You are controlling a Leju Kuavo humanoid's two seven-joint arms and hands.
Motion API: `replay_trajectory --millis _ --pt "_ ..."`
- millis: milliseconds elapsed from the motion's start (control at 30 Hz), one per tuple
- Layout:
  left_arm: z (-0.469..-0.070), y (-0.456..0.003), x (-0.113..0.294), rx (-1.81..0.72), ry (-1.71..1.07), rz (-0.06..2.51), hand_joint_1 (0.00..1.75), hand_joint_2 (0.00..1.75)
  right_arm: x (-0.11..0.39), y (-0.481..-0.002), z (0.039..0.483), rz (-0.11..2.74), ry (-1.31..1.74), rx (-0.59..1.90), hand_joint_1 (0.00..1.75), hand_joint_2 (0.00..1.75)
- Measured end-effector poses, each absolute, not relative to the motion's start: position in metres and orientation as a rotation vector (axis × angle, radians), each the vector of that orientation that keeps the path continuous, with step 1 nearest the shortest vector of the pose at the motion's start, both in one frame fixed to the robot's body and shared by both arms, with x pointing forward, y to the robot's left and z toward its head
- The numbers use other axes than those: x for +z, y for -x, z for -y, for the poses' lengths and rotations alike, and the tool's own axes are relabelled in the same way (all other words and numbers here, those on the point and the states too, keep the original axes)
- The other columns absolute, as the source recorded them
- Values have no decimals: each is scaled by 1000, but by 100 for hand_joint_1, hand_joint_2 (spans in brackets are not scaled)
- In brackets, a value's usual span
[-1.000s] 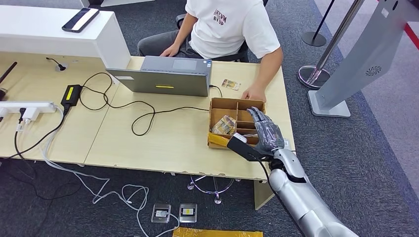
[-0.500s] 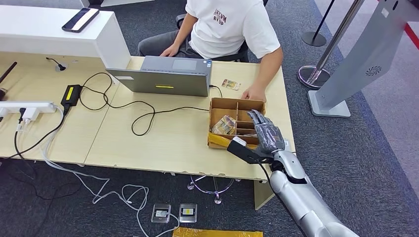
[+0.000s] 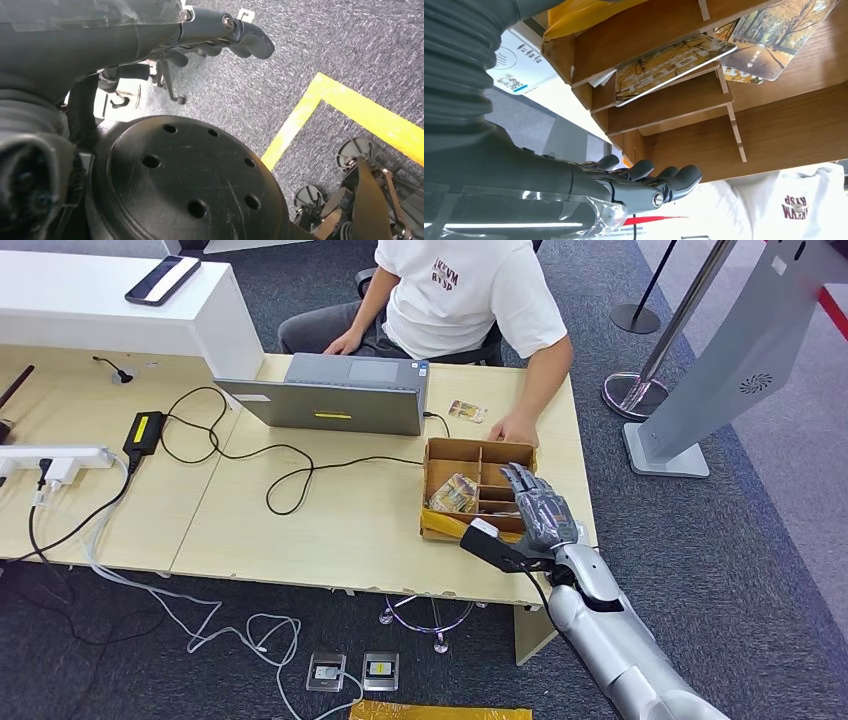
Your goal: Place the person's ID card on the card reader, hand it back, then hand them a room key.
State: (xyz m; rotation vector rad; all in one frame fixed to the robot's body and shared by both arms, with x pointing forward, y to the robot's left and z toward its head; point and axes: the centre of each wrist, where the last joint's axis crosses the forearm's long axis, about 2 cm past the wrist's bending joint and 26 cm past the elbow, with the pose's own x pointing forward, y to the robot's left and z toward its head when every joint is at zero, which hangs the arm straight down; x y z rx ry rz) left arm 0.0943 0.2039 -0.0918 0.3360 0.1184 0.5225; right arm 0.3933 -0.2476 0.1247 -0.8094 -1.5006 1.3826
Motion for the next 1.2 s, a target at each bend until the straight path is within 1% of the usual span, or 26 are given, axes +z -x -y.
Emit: replay_trajectory --millis 367,400,433,500,533,567,1200 --pt "-202 -94 -92 521 -334 -120 0 0 125 -393 248 1500 811 1383 0 175" --pt "-202 -94 -92 521 -334 -120 0 0 125 -393 248 1500 811 1383 8 175" --pt "-202 -94 -92 521 -334 -120 0 0 125 -393 248 1500 811 1384 47 175" --pt "-202 -94 -92 521 -334 -119 0 0 125 -393 248 1498 810 1384 134 175" --pt "-202 -94 -91 519 -334 -119 0 0 125 -393 248 1497 809 1385 170 175" --pt "-202 -94 -91 518 -334 -118 0 0 125 -393 249 1495 807 1386 175 175" --pt "-198 -95 -90 513 -333 -120 0 0 125 -394 249 1505 789 1384 175 175"
